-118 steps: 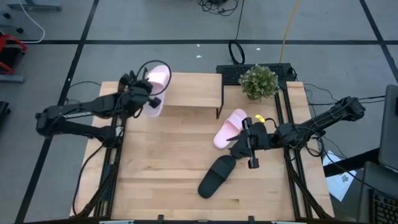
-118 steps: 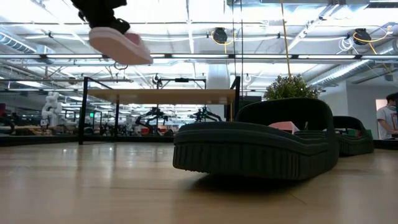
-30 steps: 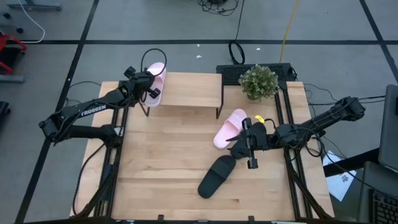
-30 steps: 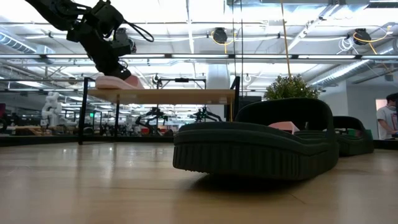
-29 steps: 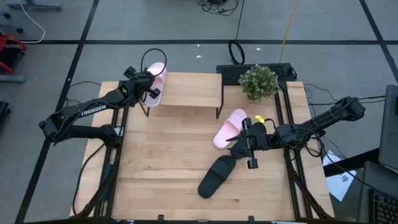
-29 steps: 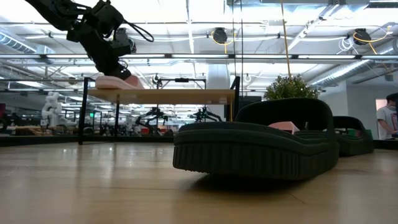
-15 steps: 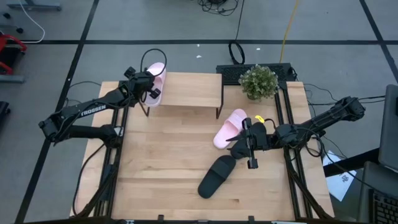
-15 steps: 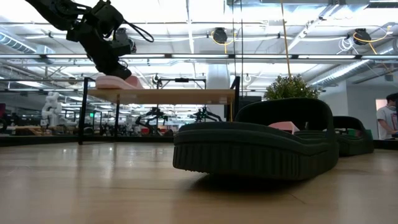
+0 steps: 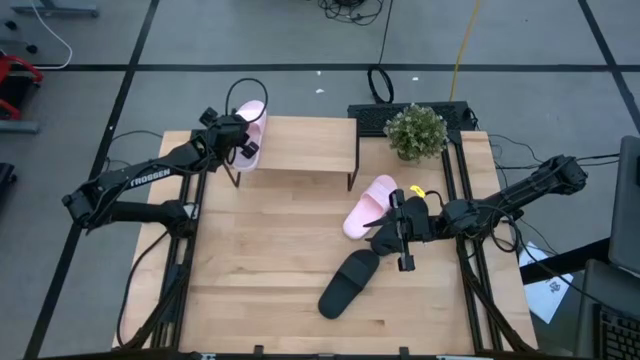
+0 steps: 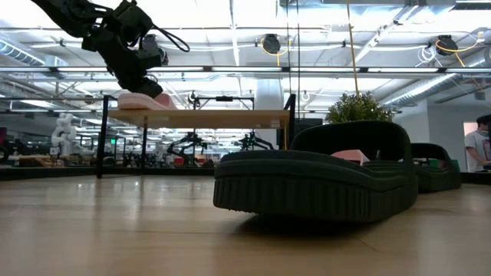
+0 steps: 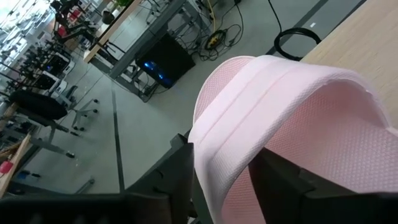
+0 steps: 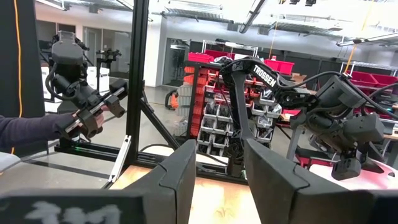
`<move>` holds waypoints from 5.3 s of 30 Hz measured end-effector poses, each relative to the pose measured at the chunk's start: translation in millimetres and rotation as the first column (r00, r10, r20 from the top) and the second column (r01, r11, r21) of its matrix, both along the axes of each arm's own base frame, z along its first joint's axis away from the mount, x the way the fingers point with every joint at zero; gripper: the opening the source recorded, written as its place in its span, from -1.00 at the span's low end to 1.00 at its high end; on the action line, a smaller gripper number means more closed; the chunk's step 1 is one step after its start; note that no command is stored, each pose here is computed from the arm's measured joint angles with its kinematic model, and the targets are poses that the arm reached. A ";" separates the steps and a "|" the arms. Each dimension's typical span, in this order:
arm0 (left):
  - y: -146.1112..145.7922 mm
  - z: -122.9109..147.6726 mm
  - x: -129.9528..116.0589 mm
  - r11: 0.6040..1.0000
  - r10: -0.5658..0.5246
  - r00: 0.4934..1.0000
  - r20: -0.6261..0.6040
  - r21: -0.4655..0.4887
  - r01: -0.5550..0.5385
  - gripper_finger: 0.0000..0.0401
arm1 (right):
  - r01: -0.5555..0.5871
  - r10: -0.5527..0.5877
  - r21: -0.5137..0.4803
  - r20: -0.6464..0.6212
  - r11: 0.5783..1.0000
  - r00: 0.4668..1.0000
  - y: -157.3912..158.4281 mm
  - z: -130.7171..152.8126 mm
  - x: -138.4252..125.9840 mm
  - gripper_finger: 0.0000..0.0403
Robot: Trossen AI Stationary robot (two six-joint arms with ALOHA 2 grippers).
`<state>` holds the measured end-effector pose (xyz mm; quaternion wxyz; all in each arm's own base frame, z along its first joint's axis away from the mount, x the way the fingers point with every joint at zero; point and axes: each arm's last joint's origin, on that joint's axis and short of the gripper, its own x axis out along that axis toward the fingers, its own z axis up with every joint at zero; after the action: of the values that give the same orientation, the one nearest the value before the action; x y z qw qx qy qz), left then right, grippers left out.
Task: Pick and place slides into the shelf
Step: Put the bottom pink slipper on the shelf, then put the pink slipper on the shelf
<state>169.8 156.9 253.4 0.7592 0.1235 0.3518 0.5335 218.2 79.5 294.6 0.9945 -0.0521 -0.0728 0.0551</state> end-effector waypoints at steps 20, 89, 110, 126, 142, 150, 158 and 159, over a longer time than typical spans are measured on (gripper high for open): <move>-37.8 35.4 -22.7 0.994 -0.083 0.989 0.120 0.075 0.074 0.03 | 0.000 0.000 0.003 0.007 1.000 1.000 -0.1 0.7 -0.1 -0.37; -113.2 97.1 -72.5 0.947 -0.311 0.894 0.321 0.179 0.265 0.04 | 0.658 -0.454 -0.264 -0.881 0.705 0.133 -31.9 -49.6 66.6 -0.37; -113.2 96.8 -72.5 0.948 -0.310 0.895 0.321 0.177 0.265 0.04 | 0.651 -0.442 -0.376 -0.894 0.659 -0.069 -56.5 -90.7 84.1 -0.37; -113.2 96.8 -72.5 0.949 -0.308 0.894 0.327 0.175 0.263 0.04 | 0.644 -0.447 -0.435 -0.881 0.629 -0.158 -65.8 -90.9 76.6 -0.37; -113.2 96.8 -72.5 0.949 -0.308 0.893 0.329 0.174 0.263 0.04 | 0.667 -0.440 -0.443 -0.878 0.599 -0.188 -81.2 -90.9 76.2 -0.37; -113.2 96.8 -72.5 0.949 -0.308 0.893 0.329 0.174 0.263 0.04 | 0.668 -0.436 -0.440 -0.880 0.600 -0.188 -81.4 -90.9 76.3 -0.37; -113.2 96.5 -72.5 0.949 -0.307 0.894 0.326 0.173 0.263 0.04 | 0.665 -0.435 -0.450 -0.877 0.596 -0.204 -81.6 -104.7 71.2 -0.37; -113.2 96.3 -72.6 0.949 -0.307 0.894 0.325 0.172 0.264 0.04 | 0.661 -0.435 -0.457 -0.875 0.596 -0.212 -81.7 -108.9 68.9 -0.37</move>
<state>97.2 43.7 349.7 0.8703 0.1244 0.1567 0.4501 287.1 -2.1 185.7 0.6936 0.0582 0.6111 -0.3770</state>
